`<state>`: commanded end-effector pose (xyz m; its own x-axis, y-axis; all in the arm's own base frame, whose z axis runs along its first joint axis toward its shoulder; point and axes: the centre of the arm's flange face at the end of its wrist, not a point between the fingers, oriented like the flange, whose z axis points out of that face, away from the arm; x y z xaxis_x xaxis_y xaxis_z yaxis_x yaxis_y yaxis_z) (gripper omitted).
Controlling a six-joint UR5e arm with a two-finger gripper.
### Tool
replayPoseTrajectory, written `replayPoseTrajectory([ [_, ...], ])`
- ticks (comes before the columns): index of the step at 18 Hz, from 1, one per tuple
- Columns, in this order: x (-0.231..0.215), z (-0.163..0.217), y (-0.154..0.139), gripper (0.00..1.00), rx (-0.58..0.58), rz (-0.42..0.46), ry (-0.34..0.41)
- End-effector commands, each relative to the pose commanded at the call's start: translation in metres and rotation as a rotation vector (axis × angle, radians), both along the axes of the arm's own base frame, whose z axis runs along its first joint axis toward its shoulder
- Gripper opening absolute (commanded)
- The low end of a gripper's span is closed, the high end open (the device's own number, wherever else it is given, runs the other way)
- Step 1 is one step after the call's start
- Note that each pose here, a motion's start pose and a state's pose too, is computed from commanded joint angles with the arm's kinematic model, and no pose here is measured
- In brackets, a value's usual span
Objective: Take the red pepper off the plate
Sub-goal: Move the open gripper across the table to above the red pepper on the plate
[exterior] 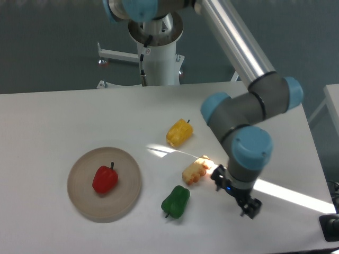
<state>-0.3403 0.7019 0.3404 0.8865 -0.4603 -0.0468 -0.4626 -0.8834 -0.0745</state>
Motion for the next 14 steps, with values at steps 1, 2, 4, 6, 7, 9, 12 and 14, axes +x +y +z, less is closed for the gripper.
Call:
replayPoseTrajectory([
  [1,0.019,0.005,-0.005,1.0,0.003,0.032,-0.024],
  [2,0.038,0.011,-0.012,1.0,0.009,0.057,-0.055],
  [4,0.064,0.022,-0.015,1.0,0.014,0.094,-0.067],
  [6,0.094,0.027,-0.021,1.0,0.006,0.121,-0.083],
  [7,0.103,0.026,-0.024,1.0,0.0,0.128,-0.089],
  [9,0.134,0.014,-0.022,1.0,-0.027,0.17,-0.106],
  [12,0.167,0.011,-0.011,1.0,0.006,0.265,-0.104],
  [14,0.184,0.003,-0.007,1.0,0.005,0.267,-0.104],
])
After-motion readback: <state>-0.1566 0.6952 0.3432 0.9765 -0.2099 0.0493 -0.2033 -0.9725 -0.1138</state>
